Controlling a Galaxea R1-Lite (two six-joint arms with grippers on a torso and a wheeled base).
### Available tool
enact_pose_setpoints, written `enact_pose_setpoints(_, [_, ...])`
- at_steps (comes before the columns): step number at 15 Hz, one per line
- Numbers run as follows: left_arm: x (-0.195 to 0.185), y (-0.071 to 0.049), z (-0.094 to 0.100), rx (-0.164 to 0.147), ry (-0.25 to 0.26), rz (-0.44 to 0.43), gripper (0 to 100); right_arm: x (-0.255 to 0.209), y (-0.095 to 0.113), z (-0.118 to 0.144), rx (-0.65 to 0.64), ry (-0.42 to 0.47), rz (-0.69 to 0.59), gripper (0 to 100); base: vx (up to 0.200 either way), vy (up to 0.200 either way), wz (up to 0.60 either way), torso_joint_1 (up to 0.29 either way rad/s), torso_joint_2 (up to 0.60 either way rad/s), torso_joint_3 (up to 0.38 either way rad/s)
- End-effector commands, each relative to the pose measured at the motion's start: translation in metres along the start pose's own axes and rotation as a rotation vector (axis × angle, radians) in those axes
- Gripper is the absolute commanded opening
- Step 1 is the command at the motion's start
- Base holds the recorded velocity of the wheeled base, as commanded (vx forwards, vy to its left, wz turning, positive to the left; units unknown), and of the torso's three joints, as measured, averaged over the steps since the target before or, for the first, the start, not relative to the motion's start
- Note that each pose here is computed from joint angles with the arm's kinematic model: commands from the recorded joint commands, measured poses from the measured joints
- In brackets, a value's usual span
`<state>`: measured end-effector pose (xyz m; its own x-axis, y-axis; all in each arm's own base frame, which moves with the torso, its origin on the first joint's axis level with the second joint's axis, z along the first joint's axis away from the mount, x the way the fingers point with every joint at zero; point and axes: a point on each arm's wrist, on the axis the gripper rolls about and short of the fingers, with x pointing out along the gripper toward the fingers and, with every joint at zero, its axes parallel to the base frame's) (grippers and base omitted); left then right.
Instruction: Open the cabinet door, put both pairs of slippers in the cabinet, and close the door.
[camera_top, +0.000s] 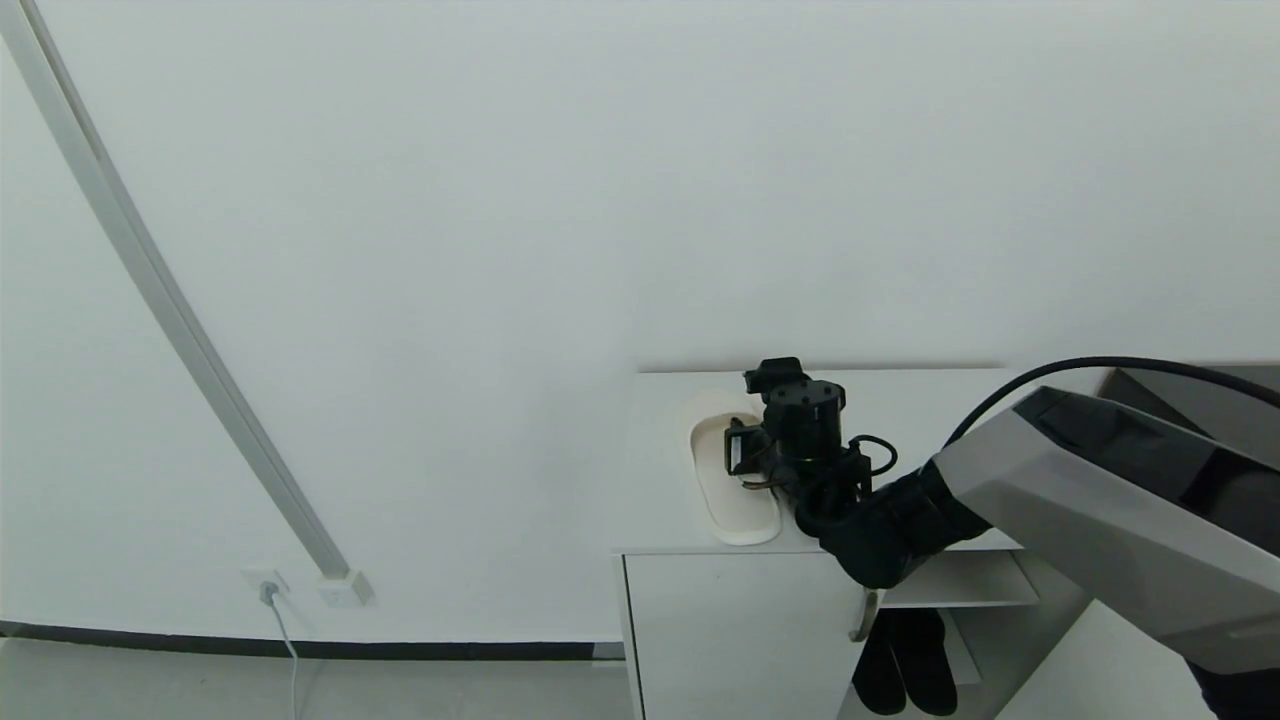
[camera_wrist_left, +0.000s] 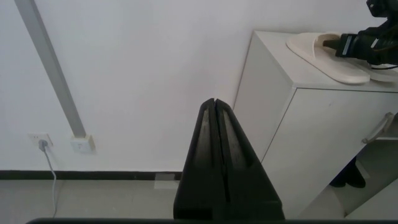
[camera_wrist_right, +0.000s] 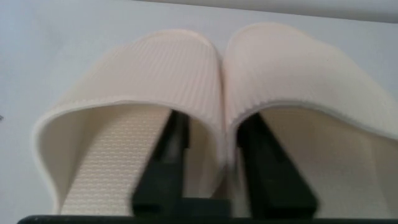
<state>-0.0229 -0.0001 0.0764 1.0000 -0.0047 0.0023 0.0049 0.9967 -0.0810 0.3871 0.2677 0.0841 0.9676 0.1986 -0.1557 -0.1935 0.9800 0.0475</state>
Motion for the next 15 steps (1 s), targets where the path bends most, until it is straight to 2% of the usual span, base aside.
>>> enact_pose_setpoints(1, [0.0,0.0,0.0,0.0,0.002,0.002,0,0.001,0.0,-0.002,-0.001,0.003,-0.001,0,0.0,0.0,0.0,0.0,0.0,0.0])
enact_pose_setpoints(4, [0.0,0.0,0.0,0.0,-0.001,0.0,0,-0.001,0.0,0.001,0.001,-0.002,0.001,0,0.0,0.0,0.0,0.0,0.0,0.0])
enact_pose_setpoints(7, [0.0,0.0,0.0,-0.002,-0.001,0.02,0,-0.033,-0.002,0.041,-0.012,-0.057,0.036,0,0.0,0.0,0.0,0.0,0.0,0.0])
enact_pose_setpoints(9, [0.0,0.0,0.0,-0.002,-0.001,0.022,0,-0.071,-0.008,0.06,-0.036,-0.057,0.132,0,0.0,0.0,0.0,0.0,0.0,0.0])
enact_pose_setpoints(10, [0.0,0.0,0.0,-0.002,-0.001,0.022,0,-0.072,-0.008,0.06,-0.036,-0.055,0.138,0,0.0,0.0,0.0,0.0,0.0,0.0])
enact_pose_setpoints(12, [0.0,0.0,0.0,0.0,-0.002,0.018,0,-0.116,-0.016,0.053,-0.06,0.006,0.26,0,0.0,0.0,0.0,0.0,0.0,0.0])
enact_pose_setpoints(15, [0.0,0.0,0.0,0.0,0.001,0.019,0,-0.167,-0.033,0.04,-0.073,0.05,0.42,0,0.0,0.0,0.0,0.0,0.0,0.0])
